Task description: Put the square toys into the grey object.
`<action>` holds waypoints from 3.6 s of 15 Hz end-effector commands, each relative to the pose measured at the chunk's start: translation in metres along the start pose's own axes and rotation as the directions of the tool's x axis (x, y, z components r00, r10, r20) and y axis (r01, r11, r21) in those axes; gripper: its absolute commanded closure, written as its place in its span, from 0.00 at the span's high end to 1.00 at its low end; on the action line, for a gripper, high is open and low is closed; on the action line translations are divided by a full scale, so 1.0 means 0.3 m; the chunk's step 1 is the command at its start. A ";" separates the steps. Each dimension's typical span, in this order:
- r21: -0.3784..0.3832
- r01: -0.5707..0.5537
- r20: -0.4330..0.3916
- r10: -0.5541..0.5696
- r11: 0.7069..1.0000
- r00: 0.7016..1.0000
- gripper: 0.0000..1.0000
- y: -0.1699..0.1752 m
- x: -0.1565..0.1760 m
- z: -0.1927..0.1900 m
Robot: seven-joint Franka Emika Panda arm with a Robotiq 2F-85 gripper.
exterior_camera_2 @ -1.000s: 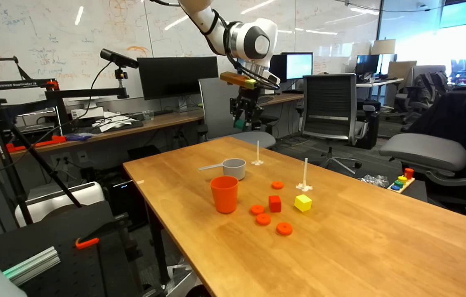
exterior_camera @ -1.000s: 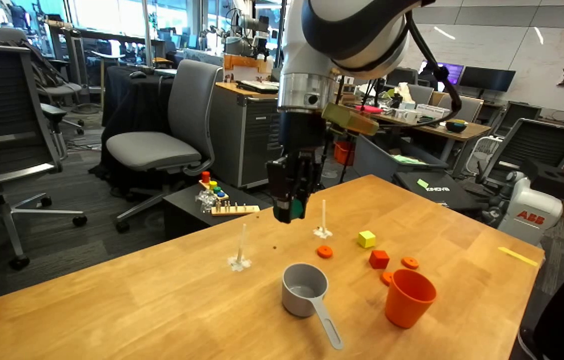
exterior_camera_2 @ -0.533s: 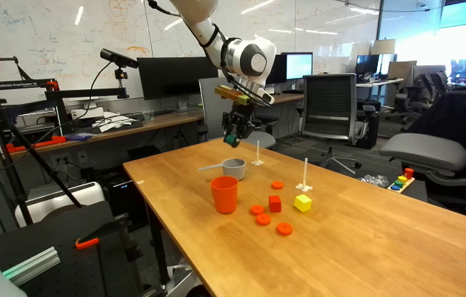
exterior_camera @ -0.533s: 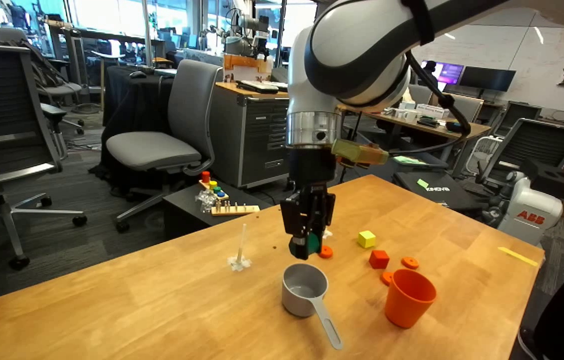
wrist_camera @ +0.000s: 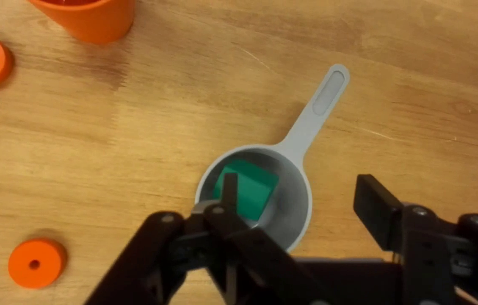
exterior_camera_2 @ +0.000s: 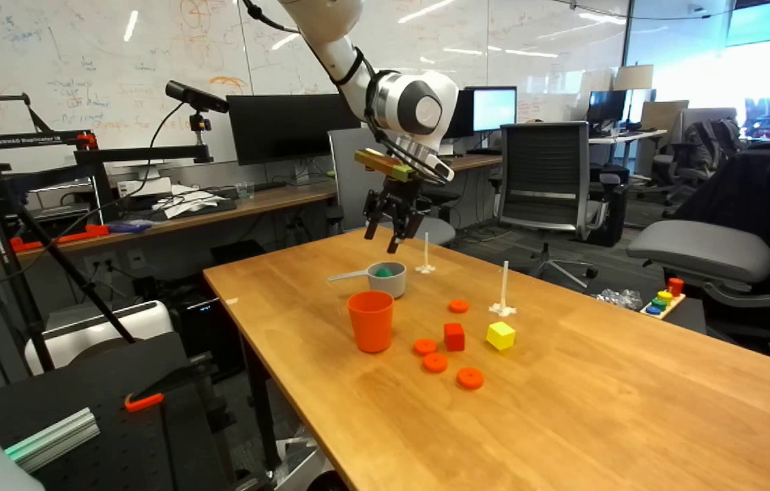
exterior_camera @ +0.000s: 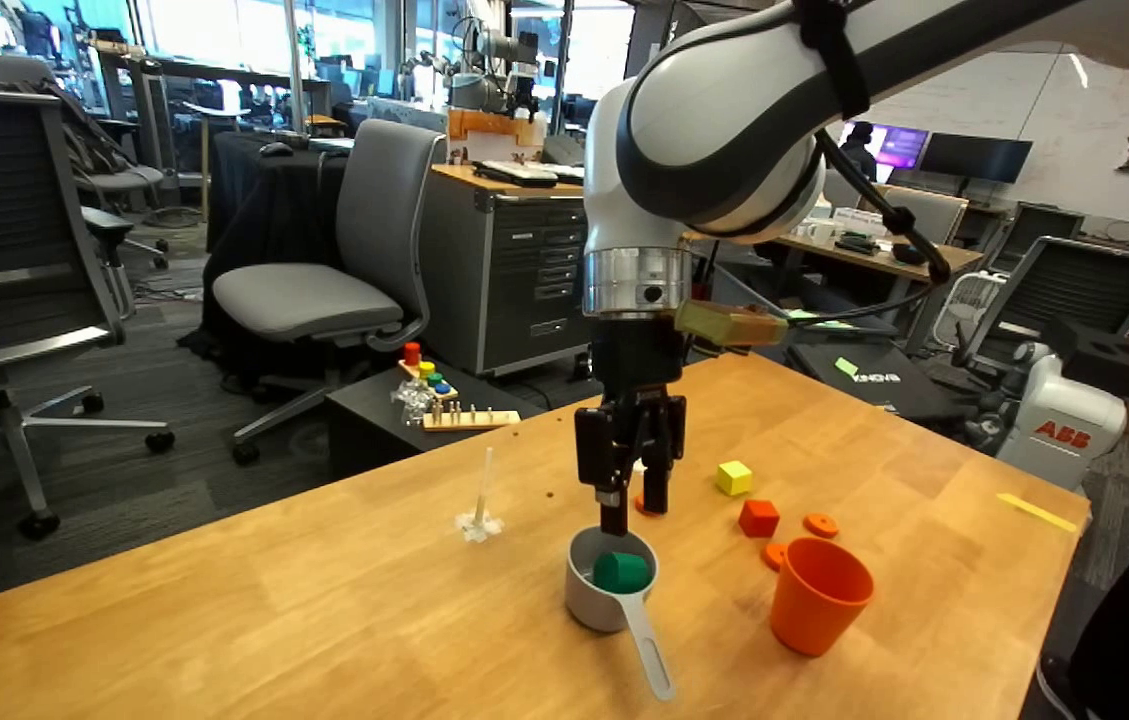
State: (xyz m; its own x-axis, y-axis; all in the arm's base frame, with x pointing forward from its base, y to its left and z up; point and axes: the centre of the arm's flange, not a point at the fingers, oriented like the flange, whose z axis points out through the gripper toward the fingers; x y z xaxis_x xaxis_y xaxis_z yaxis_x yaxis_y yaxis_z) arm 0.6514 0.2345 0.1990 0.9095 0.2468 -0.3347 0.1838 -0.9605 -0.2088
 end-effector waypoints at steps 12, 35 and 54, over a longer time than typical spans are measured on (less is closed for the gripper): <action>-0.136 -0.233 -0.100 0.221 0.963 0.970 1.00 0.539 -0.282 -0.333; -0.108 -0.239 -0.042 0.235 0.965 0.971 1.00 0.887 -0.069 -0.134; -0.064 -0.197 -0.047 0.194 0.978 0.980 0.53 0.917 0.136 0.114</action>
State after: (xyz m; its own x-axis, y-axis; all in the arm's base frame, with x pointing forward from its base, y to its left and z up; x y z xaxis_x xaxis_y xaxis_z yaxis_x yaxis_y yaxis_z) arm 0.7109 -0.0221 0.0912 0.9336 0.0257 -0.3573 0.0119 -0.9991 -0.0409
